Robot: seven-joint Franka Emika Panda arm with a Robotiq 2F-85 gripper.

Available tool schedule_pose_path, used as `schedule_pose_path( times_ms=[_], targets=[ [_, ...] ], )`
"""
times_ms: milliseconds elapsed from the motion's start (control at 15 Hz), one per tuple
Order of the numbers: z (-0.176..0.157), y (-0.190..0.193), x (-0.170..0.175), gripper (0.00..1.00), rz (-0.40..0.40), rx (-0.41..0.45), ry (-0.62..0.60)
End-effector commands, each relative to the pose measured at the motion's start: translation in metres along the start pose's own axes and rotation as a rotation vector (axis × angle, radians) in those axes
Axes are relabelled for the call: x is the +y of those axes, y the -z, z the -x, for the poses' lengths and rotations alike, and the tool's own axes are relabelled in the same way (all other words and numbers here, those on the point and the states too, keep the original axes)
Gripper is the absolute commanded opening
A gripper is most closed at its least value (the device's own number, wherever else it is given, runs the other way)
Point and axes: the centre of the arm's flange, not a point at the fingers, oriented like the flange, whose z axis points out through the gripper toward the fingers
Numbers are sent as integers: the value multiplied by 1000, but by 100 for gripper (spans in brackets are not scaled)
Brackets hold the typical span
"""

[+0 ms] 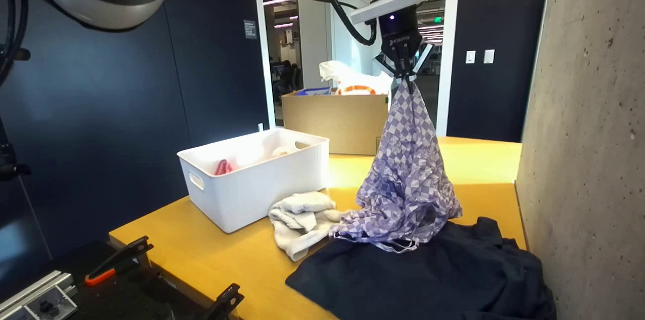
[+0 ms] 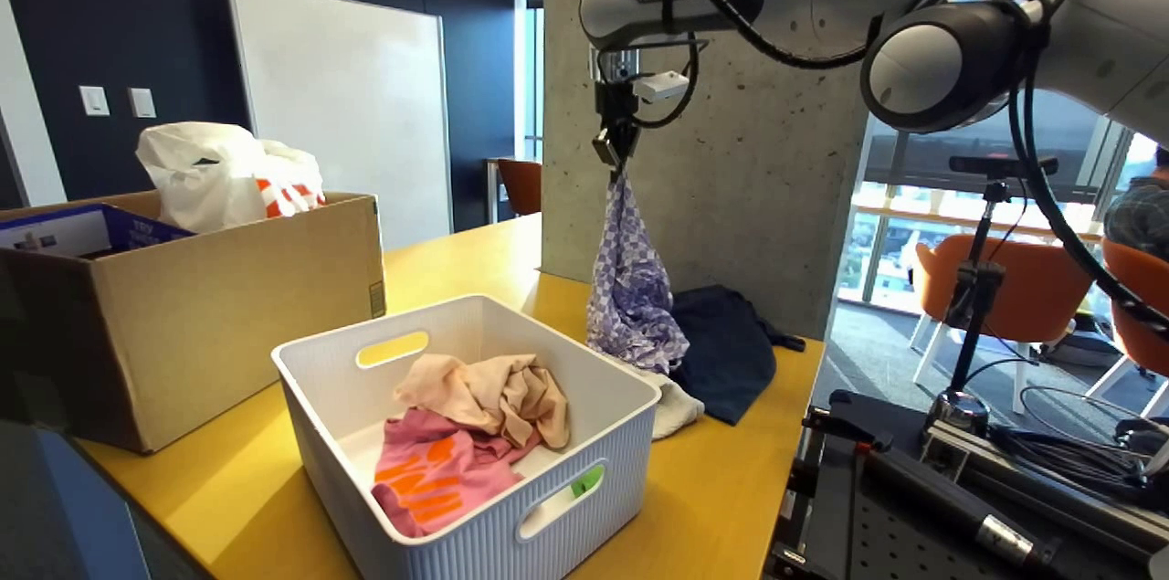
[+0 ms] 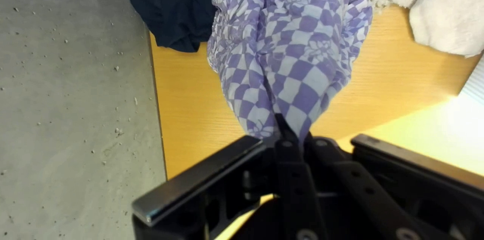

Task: Move the basket to the right, then remove the purple and blue shirts and the towel from the basket

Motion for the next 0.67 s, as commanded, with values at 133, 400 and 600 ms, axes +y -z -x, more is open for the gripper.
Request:
schedule_pose_path(
  times_ms=[133,400,600],
  targets=[
    [-74,16,3,41,-30,-32,75],
    [-71,22,-6,71,-50,-86,49],
    [-62,28,-8,92,-65,-161,7]
  ],
)
